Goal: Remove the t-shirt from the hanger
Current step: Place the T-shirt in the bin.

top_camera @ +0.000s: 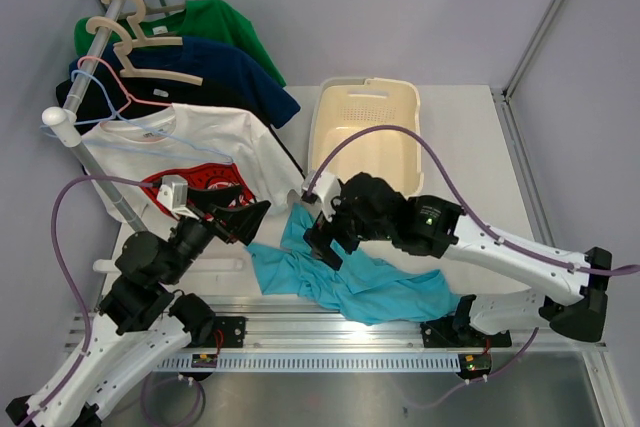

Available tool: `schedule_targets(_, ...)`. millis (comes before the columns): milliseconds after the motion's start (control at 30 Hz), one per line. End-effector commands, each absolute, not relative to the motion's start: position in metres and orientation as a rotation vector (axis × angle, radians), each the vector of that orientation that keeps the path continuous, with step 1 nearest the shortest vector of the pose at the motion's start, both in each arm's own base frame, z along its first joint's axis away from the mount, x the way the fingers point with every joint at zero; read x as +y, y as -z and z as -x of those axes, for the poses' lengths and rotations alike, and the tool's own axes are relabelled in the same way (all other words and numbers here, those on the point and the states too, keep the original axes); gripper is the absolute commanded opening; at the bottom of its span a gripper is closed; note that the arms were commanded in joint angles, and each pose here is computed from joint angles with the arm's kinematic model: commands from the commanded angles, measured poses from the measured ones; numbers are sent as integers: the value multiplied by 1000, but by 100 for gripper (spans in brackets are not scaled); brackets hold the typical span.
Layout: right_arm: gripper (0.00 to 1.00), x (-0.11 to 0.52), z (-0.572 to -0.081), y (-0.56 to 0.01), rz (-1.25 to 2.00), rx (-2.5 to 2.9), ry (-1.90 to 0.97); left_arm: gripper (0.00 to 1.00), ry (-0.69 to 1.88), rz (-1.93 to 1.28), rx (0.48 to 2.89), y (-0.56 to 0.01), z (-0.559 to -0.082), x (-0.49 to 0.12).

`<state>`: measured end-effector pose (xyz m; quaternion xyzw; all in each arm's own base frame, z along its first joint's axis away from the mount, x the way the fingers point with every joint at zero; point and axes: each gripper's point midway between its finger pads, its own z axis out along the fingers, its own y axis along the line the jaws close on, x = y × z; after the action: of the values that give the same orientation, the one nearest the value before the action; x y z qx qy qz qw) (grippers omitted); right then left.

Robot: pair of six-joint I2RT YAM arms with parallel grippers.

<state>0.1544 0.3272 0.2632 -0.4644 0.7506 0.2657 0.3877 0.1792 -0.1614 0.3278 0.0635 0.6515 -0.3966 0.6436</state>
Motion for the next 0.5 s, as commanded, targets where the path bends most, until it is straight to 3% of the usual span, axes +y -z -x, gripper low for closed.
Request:
schedule_targets(0, 95, 322, -131, -226, 1162, 2072, -683, 99, 919, -115, 1431, -342, -175, -155)
schedule_targets(267, 99, 327, -133, -109, 1113, 2328, -466, 99, 955, -102, 1420, -342, -171, -156)
schedule_targets(467, 99, 322, -144, -61, 1077, 2417, -297, 99, 964, -101, 1407, -343, -168, -154)
